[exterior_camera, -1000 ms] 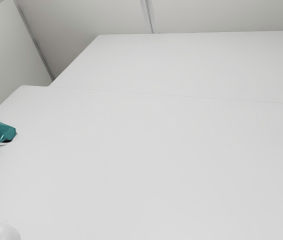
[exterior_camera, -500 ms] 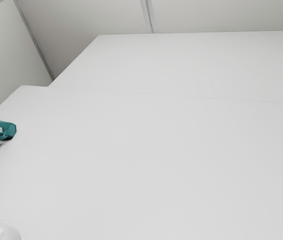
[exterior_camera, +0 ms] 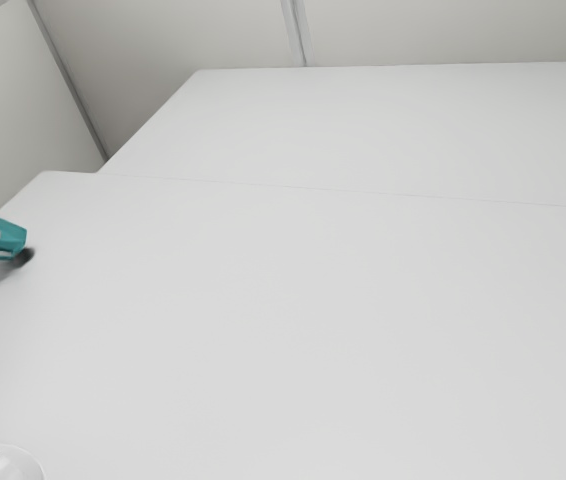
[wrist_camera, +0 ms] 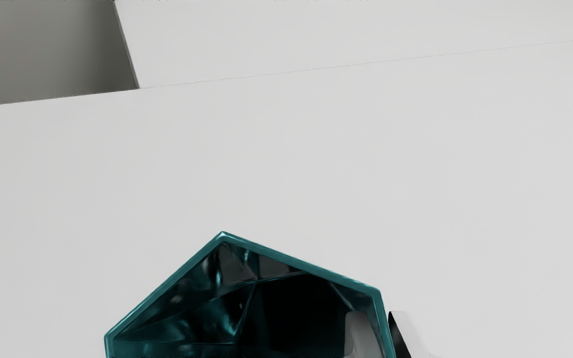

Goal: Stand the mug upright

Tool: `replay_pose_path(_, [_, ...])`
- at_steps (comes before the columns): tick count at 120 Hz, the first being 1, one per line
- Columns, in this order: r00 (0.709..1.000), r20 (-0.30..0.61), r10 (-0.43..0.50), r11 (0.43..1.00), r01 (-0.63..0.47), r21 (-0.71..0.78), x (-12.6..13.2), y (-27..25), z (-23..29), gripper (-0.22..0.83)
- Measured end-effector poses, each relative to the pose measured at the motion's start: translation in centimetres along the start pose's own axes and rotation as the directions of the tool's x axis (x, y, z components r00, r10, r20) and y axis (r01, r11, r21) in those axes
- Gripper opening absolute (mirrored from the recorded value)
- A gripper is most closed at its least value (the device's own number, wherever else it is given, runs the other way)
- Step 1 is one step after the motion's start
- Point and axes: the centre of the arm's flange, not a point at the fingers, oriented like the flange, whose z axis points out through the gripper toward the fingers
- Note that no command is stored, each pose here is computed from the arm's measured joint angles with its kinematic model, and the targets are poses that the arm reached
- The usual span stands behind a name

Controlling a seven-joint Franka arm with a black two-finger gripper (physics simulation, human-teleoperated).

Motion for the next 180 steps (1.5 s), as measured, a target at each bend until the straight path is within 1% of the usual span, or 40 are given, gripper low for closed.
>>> replay_pose_path(8, [1.0, 0.016, 0.015, 1.0, -0.015, 0.0, 1.4, 0.8, -0.2, -0.13])
replay_pose_path(16, [0.996, 0.085, 0.023, 1.0, -0.022, -0.01, 2.8, 3.0, 0.1, -0.14])
replay_pose_path(25, [0.988, 0.151, 0.042, 0.999, -0.037, -0.031, 5.4, 6.1, 1.5, -0.14])
replay_pose_path(32, [0.978, 0.195, 0.069, 0.997, -0.061, -0.046, 8.3, 9.5, 2.8, -0.13])
replay_pose_path(38, [0.968, 0.232, 0.091, 0.995, -0.08, -0.055, 10.6, 12.2, 3.8, -0.14])
replay_pose_path(48, [0.939, 0.321, 0.119, 0.993, -0.105, -0.061, 13.1, 17.1, 5.5, -0.14])
replay_pose_path(56, [0.917, 0.37, 0.147, 0.989, -0.126, -0.079, 15.0, 20.8, 7.5, -0.14])
replay_pose_path(62, [0.893, 0.409, 0.186, 0.982, -0.158, -0.101, 16.7, 23.9, 8.8, -0.14])
replay_pose_path(67, [0.866, 0.45, 0.22, 0.975, -0.184, -0.122, 17.9, 26.6, 9.5, -0.14])
replay_pose_path(80, [0.769, 0.556, 0.315, 0.949, -0.242, -0.203, 21.1, 33.4, 12.3, -0.14])
replay_pose_path(89, [0.708, 0.611, 0.355, 0.935, -0.25, -0.253, 22.5, 37.7, 15.0, -0.14])
replay_pose_path(100, [0.649, 0.663, 0.374, 0.927, -0.241, -0.287, 23.2, 42.2, 18.3, -0.14])
replay_pose_path(105, [0.63, 0.685, 0.367, 0.93, -0.227, -0.29, 23.2, 43.7, 19.5, -0.14])
replay_pose_path(110, [0.616, 0.705, 0.351, 0.936, -0.209, -0.283, 23.2, 44.9, 20.3, -0.14])
replay_pose_path(124, [0.591, 0.758, 0.274, 0.961, -0.147, -0.233, 22.7, 46.5, 21.6, -0.15])
replay_pose_path(140, [0.557, 0.814, 0.166, 0.985, -0.055, -0.164, 20.5, 48.1, 21.8, -0.15])
replay_pose_path(147, [0.543, 0.829, 0.132, 0.99, -0.034, -0.135, 20.0, 48.7, 22.0, -0.14])
replay_pose_path(159, [0.522, 0.845, 0.119, 0.993, -0.054, -0.107, 20.0, 50.5, 23.3, -0.14])
replay_pose_path(171, [0.507, 0.853, 0.125, 0.992, -0.073, -0.101, 20.1, 53.4, 24.9, -0.15])
replay_pose_path(180, [0.498, 0.86, 0.111, 0.994, -0.074, -0.086, 20.1, 54.8, 25.7, -0.15])
